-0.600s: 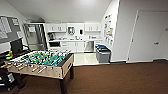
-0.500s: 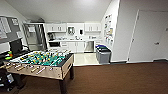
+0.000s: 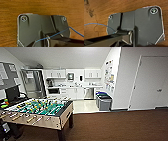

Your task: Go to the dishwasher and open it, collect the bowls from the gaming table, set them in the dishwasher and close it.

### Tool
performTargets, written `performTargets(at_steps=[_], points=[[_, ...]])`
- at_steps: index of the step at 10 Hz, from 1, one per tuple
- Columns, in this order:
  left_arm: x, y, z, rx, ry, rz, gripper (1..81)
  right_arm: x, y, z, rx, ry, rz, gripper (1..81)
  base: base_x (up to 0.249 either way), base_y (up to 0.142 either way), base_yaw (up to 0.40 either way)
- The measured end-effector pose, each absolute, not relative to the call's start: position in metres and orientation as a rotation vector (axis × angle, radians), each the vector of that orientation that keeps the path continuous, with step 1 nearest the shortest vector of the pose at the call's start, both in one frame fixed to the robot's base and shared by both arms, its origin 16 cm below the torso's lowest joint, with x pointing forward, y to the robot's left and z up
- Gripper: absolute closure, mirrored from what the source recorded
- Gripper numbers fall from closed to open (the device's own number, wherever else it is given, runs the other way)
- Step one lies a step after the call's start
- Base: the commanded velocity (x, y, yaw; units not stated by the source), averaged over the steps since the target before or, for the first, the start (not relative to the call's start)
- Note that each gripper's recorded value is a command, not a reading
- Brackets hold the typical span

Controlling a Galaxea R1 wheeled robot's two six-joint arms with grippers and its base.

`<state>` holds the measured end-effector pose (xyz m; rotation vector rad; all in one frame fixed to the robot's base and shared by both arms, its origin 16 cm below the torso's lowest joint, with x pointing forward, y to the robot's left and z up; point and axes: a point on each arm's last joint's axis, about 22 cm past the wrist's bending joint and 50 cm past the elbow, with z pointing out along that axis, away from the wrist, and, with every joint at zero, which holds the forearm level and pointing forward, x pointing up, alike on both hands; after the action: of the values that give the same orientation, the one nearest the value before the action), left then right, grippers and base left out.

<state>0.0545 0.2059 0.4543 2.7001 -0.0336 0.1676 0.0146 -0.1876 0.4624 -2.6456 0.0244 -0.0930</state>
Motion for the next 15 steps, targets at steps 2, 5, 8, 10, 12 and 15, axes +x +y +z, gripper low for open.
performTargets(at_steps=[2,5,8,10,12,15], points=[[0.057,0.204,0.455,2.698,-0.033,0.174,1.0,0.020,-0.189,0.462,-2.647,0.021,-0.098,1.0,0.210,0.000,0.000],[0.054,0.204,0.454,2.698,-0.033,0.169,1.0,0.018,-0.190,0.462,-2.649,0.026,-0.101,1.0,0.264,0.000,0.000],[0.059,0.203,0.455,2.696,-0.034,0.176,1.0,0.022,-0.190,0.462,-2.649,0.027,-0.111,1.0,0.277,0.000,0.000],[0.057,0.200,0.455,2.693,-0.033,0.172,1.0,0.022,-0.190,0.462,-2.649,0.025,-0.108,1.0,0.277,0.000,0.000],[0.057,0.200,0.455,2.693,-0.033,0.172,1.0,0.021,-0.199,0.462,-2.658,0.026,-0.109,1.0,0.277,0.000,0.000],[0.057,0.201,0.454,2.695,-0.033,0.172,1.0,0.022,-0.193,0.463,-2.651,0.027,-0.110,1.0,0.277,0.000,0.000]])
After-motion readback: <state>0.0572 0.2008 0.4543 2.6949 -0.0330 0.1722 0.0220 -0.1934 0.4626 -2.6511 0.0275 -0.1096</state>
